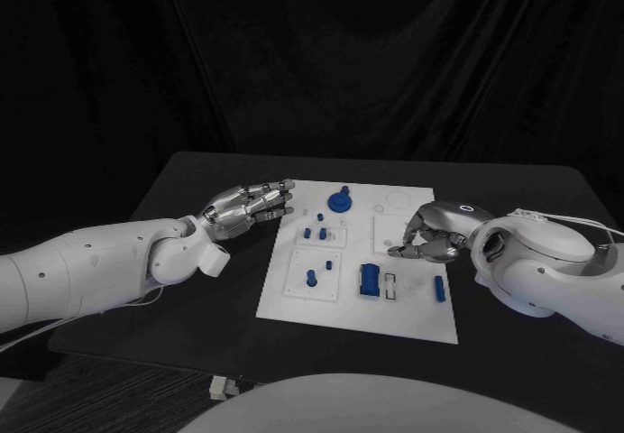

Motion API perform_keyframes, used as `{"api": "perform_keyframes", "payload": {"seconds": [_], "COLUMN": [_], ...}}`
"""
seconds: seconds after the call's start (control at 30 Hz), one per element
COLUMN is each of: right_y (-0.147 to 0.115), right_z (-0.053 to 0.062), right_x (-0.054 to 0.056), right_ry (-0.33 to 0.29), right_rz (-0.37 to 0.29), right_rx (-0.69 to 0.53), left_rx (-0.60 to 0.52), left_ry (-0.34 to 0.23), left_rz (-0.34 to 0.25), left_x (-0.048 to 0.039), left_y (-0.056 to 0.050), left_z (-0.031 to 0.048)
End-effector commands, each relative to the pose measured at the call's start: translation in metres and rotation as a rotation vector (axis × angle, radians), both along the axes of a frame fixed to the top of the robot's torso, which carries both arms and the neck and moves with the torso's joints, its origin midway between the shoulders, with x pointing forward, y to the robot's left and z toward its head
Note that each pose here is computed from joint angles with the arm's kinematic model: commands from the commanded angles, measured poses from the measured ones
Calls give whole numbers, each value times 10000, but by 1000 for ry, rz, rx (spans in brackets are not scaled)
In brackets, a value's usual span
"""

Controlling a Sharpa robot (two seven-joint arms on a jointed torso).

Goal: Assemble the parts on the task board

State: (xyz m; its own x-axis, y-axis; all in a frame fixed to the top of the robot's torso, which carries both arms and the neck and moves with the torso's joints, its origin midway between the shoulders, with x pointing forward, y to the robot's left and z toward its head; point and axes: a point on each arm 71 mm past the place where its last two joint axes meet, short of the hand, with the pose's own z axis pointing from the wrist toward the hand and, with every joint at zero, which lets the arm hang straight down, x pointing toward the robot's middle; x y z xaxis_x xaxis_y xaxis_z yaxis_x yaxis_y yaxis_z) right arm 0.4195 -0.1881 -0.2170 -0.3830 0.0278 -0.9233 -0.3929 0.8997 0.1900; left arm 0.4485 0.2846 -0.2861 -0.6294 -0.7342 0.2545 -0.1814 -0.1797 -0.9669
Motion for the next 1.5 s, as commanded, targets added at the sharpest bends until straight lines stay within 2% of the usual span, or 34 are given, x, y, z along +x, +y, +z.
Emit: {"api": "perform_keyframes", "payload": {"seconds": [0.03, 0.2, 0.37, 0.6, 0.97, 1.5], "right_y": [-145, -320, -411, -469, -483, -476], "right_z": [-86, -172, -217, -253, -273, -376], "right_x": [-6, 3, 38, 96, 156, 127], "right_ry": [65, 153, 188, 202, 187, 214], "right_rz": [-78, -132, -162, -184, -201, -206], "right_rx": [-172, -299, -355, -393, -401, -392], "left_rx": [-19, -18, -19, -20, -18, -15], "left_ry": [-7, -6, -6, -4, -3, -3], "left_rz": [-7, -7, -8, -11, -8, -7], "left_x": [-5, -4, -5, -7, -9, -10], "left_y": [-11, -14, -20, -24, -12, -6], "left_z": [7, 5, 5, 5, 4, 2]}}
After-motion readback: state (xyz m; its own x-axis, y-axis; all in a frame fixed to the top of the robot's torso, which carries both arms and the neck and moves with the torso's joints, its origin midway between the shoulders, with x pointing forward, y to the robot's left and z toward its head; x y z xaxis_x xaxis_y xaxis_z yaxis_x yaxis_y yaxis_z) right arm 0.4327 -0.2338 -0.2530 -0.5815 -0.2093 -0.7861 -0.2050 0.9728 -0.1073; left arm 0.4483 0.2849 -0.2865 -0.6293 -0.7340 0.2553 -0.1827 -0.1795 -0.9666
